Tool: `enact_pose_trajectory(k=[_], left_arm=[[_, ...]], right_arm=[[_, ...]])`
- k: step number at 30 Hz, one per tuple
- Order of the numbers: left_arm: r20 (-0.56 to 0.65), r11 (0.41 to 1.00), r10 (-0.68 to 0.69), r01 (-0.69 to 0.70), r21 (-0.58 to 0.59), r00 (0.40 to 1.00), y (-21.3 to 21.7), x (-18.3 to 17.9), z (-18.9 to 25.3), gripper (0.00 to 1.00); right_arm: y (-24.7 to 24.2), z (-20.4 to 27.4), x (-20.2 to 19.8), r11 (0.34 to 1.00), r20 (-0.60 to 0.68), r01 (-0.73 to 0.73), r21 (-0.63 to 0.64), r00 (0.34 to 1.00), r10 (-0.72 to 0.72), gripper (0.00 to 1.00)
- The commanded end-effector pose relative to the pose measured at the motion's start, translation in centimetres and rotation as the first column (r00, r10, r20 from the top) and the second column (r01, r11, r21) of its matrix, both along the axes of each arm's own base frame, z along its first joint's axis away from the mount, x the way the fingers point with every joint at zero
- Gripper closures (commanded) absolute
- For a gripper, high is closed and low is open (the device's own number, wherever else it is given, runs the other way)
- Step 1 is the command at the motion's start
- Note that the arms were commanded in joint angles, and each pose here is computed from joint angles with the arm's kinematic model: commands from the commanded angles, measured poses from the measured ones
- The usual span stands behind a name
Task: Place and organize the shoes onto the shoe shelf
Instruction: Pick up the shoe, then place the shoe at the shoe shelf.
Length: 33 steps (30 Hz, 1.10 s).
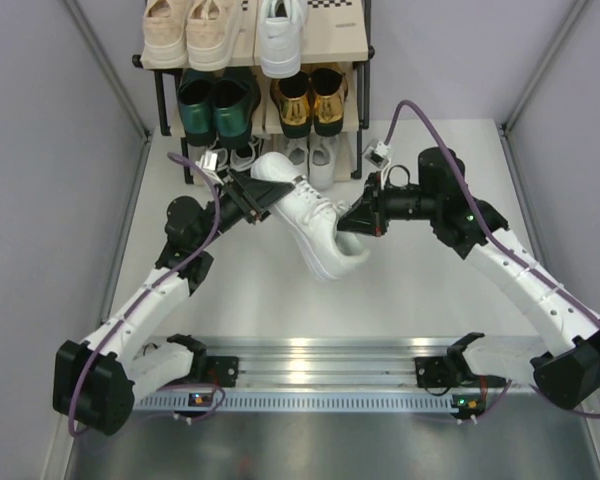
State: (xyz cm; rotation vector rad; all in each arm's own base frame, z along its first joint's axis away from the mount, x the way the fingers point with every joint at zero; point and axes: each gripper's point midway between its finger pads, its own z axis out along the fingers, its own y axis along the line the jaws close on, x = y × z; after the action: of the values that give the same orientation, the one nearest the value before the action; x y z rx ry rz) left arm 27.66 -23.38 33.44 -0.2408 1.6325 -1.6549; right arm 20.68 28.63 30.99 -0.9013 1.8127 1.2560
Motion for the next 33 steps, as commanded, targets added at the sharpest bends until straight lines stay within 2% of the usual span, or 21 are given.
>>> enact_pose_trajectory(k=[1, 3, 4, 6, 7, 8, 9, 10, 11, 12, 13, 14, 18, 23, 24, 26, 27, 28, 30, 31, 33], left_arm=[[0.247, 0.991, -0.023, 0.055, -0.122, 0.969, 0.2, -2.8, 8.5, 0.39], [0.219, 0.993, 0.009, 0.017, -0.118, 0.976, 0.6, -2.3, 8.8, 0.07], [0.239, 0.993, 0.026, 0.003, -0.121, 0.971, 0.9, -2.4, 10.1, 0.02], [0.272, 0.995, 0.058, -0.033, -0.095, 0.96, 1.3, -2.3, 11.2, 0.02], [0.233, 0.997, 0.07, -0.058, -0.059, 0.97, 1.5, -1.7, 10.7, 0.02], [0.262, 0.996, 0.087, -0.078, -0.046, 0.961, 1.9, -1.9, 12.2, 0.02], [0.278, 0.992, 0.117, -0.123, 0.004, 0.954, 2.3, -1.4, 12.2, 0.02], [0.219, 0.986, 0.135, -0.153, 0.071, 0.966, 2.6, -0.7, 10.7, 0.02], [0.242, 0.98, 0.151, -0.178, 0.093, 0.958, 3.0, -1.0, 11.8, 0.02], [0.265, 0.963, 0.186, -0.229, 0.141, 0.946, 3.6, -0.6, 11.4, 0.02], [0.216, 0.948, 0.201, -0.245, 0.204, 0.956, 4.0, -0.4, 9.7, 0.02], [0.258, 0.931, 0.215, -0.277, 0.236, 0.942, 4.5, -0.7, 10.1, 0.02], [0.256, 0.884, 0.275, -0.349, 0.311, 0.927, 6.4, -1.5, 8.3, 0.02], [0.239, 0.87, 0.312, -0.377, 0.318, 0.92, 7.7, -3.3, 6.6, 0.02], [0.233, 0.869, 0.318, -0.381, 0.316, 0.919, 7.8, -3.4, 6.3, 0.02], [0.217, 0.868, 0.335, -0.39, 0.306, 0.917, 8.2, -3.9, 5.5, 0.02], [0.216, 0.869, 0.339, -0.393, 0.3, 0.916, 8.3, -4.0, 5.4, 0.02], [0.21, 0.869, 0.342, -0.394, 0.299, 0.916, 8.4, -4.3, 4.9, 0.02], [0.198, 0.867, 0.363, -0.408, 0.286, 0.91, 8.8, -4.4, 4.6, 0.02], [0.201, 0.869, 0.365, -0.41, 0.277, 0.909, 8.8, -4.6, 4.7, 0.02], [0.19, 0.867, 0.373, -0.415, 0.277, 0.908, 9.0, -4.6, 4.2, 0.02]], right_arm=[[0.3, 7.5, -2.5, 0.973, 0.128, -0.173, 0.154, 0.98, 0.154, 1.0], [-0.3, 8.5, -1.7, 0.975, 0.146, -0.152, 0.164, 0.981, 0.128, 1.0], [-1.1, 9.2, -0.9, 0.977, 0.162, -0.129, 0.172, 0.982, 0.101, 1.0], [-1.8, 9.8, 0.2, 0.979, 0.181, -0.104, 0.176, 0.981, 0.071, 1.0], [-2.8, 10.5, 1.3, 0.981, 0.2, -0.067, 0.18, 0.979, 0.03, 1.0], [-3.3, 10.8, 1.9, 0.982, 0.209, -0.05, 0.183, 0.978, 0.011, 1.0], [-3.7, 11.2, 2.3, 0.982, 0.228, -0.039, 0.182, 0.974, -0.004, 1.0], [-4.5, 12.3, 2.9, 0.983, 0.26, -0.014, 0.185, 0.965, -0.035, 1.0], [-4.7, 12.8, 3.2, 0.983, 0.276, -0.006, 0.185, 0.96, -0.046, 1.0], [-5.0, 13.2, 3.3, 0.983, 0.291, 0.001, 0.185, 0.955, -0.056, 1.0], [-5.4, 14.3, 3.5, 0.981, 0.316, 0.016, 0.192, 0.946, -0.077, 1.0], [-5.7, 14.9, 3.8, 0.98, 0.327, 0.027, 0.197, 0.941, -0.092, 1.0], [-7.1, 18.5, 4.9, 0.968, 0.363, 0.099, 0.231, 0.914, -0.18, 1.0], [-8.6, 22.6, 7.4, 0.93, 0.373, 0.22, 0.294, 0.87, -0.323, 1.0], [-8.9, 24.3, 7.6, 0.917, 0.385, 0.24, 0.32, 0.851, -0.357, 1.0], [-9.5, 25.2, 10.2, 0.872, 0.338, 0.339, 0.353, 0.823, -0.457, 1.0], [-9.7, 26.9, 10.3, 0.855, 0.352, 0.349, 0.383, 0.801, -0.485, 1.0], [-10.0, 26.8, 12.7, 0.824, 0.324, 0.412, 0.389, 0.776, -0.541, 1.0], [-9.9, 27.6, 14.1, 0.799, 0.32, 0.451, 0.399, 0.747, -0.582, 1.0], [-9.8, 28.6, 15.3, 0.766, 0.321, 0.484, 0.423, 0.71, -0.627, 1.0], [-9.6, 30.4, 15.8, 0.734, 0.341, 0.506, 0.453, 0.662, -0.667, 1.0]])
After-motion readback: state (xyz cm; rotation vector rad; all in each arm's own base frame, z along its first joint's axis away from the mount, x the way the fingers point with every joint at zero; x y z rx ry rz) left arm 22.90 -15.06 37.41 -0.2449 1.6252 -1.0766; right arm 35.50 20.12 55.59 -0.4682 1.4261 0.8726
